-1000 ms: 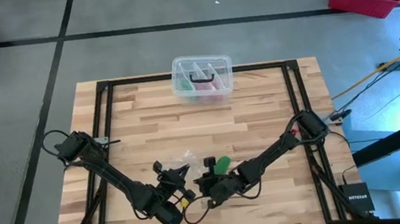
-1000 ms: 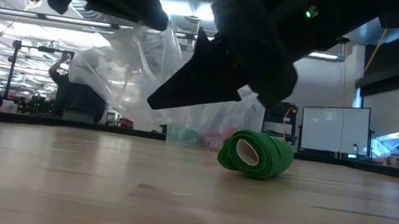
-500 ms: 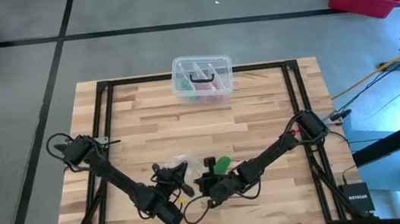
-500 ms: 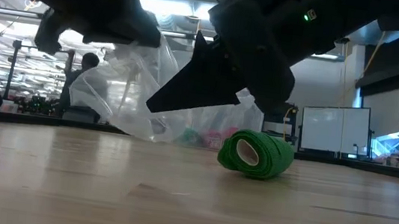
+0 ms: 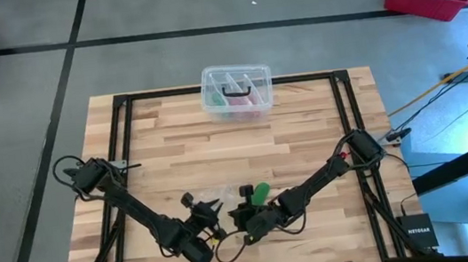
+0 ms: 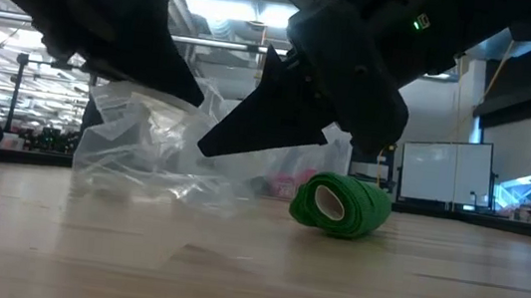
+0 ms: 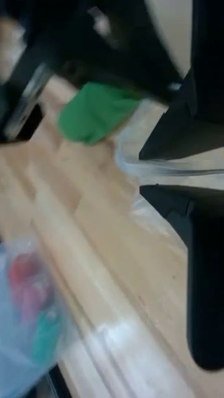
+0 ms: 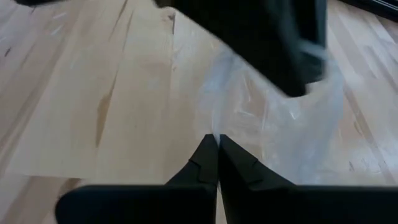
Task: Roll bandage
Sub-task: Open the transparent zip lock bag
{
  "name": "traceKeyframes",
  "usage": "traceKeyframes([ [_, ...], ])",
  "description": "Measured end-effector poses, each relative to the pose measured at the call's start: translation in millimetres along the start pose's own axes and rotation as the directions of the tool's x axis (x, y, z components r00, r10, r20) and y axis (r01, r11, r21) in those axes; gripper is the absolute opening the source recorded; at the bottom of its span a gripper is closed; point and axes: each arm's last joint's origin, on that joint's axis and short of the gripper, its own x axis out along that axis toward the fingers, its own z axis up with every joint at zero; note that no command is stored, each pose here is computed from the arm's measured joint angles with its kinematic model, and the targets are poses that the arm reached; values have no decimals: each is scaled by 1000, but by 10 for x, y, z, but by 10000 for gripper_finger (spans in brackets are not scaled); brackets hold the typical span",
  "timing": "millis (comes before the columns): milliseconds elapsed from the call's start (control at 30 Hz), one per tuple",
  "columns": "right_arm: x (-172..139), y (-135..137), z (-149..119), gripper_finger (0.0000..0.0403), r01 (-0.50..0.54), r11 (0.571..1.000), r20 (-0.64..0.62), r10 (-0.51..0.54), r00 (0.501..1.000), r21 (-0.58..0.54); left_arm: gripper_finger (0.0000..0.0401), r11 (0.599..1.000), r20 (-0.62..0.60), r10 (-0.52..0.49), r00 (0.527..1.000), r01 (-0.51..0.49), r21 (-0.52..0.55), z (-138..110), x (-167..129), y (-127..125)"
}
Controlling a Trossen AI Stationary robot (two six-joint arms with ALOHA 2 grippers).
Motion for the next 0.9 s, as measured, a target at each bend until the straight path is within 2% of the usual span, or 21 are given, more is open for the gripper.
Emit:
traceKeyframes([
  [200,0,0,1,5,0,1000,1,0,1000,5,93,983,-122,-98,988,115,140,152,-81,-90],
  [333,0,0,2,5,-1,1000,2,1,1000,5,97,959,-139,-146,980,174,223,323,-151,-110],
  [500,0,2,0,5,-6,1000,0,6,1000,4,98,908,-138,-154,978,195,370,398,-138,-132],
  [667,1,1,0,5,-8,1000,-1,8,1000,3,98,883,-174,-152,973,212,418,430,-43,-112],
  [800,1,1,-1,5,-8,1000,-2,8,1000,3,98,865,-264,-184,947,284,414,437,54,-102],
  [900,1,1,1,5,-8,1000,-1,8,1000,4,98,867,-269,-173,947,276,415,455,107,-85],
])
